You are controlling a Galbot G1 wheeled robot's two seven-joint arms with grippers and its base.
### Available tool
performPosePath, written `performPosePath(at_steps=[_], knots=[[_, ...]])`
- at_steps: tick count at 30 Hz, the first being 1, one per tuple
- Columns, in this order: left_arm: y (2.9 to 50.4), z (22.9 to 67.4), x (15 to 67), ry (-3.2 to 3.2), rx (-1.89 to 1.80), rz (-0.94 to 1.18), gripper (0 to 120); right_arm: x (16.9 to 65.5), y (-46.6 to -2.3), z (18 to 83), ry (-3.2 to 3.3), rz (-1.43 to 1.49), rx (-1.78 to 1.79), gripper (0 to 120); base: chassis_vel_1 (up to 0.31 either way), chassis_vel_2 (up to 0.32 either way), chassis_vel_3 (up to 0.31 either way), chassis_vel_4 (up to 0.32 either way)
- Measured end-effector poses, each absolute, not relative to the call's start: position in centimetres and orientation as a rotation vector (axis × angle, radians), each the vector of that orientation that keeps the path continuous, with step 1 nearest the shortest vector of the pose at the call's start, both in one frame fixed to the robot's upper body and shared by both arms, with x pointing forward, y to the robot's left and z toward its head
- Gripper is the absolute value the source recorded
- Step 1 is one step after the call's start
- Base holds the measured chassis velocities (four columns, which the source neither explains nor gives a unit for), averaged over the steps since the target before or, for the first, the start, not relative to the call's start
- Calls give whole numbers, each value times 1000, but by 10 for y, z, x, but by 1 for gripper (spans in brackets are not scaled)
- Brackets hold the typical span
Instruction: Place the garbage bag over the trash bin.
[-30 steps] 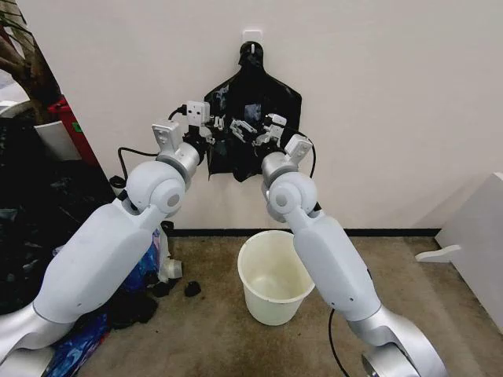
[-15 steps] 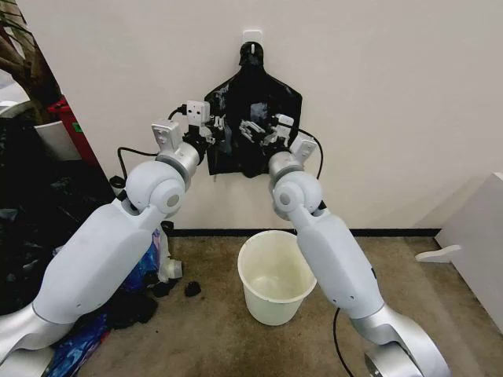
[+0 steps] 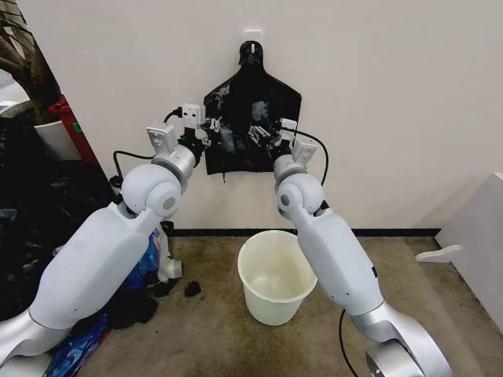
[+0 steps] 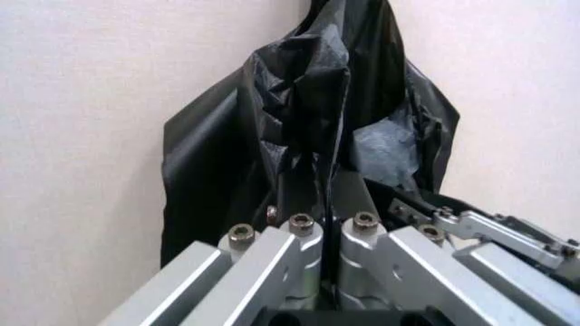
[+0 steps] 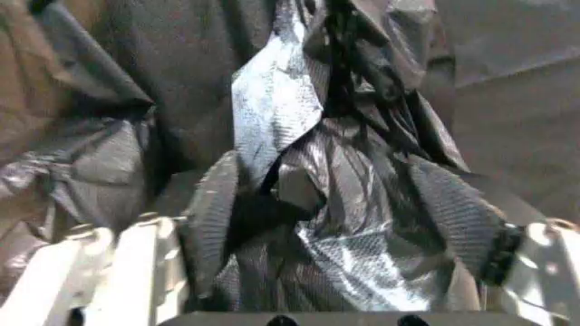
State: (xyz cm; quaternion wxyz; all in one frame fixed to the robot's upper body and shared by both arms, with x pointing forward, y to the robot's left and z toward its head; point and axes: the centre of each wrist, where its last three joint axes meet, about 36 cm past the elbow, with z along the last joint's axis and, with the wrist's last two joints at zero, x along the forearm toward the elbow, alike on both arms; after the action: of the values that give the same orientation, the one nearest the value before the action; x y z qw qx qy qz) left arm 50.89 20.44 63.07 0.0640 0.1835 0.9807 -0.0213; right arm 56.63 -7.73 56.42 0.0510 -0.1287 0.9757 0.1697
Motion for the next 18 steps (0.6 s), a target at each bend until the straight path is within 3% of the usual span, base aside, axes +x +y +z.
performPosePath(at_steps=[11,14,16,18], knots=[[200,632,509,2956,567,-63,0,570,-76,566,2974,520,-367,39,0,0,0,0],[199,631,507,2957,568,-64,0,571,-78,565,2975,521,-360,22,0,0,0,0],[199,631,507,2957,568,-64,0,571,-78,564,2976,522,-359,20,0,0,0,0],[200,632,506,2956,563,-63,0,572,-79,564,2977,531,-354,11,0,0,0,0]])
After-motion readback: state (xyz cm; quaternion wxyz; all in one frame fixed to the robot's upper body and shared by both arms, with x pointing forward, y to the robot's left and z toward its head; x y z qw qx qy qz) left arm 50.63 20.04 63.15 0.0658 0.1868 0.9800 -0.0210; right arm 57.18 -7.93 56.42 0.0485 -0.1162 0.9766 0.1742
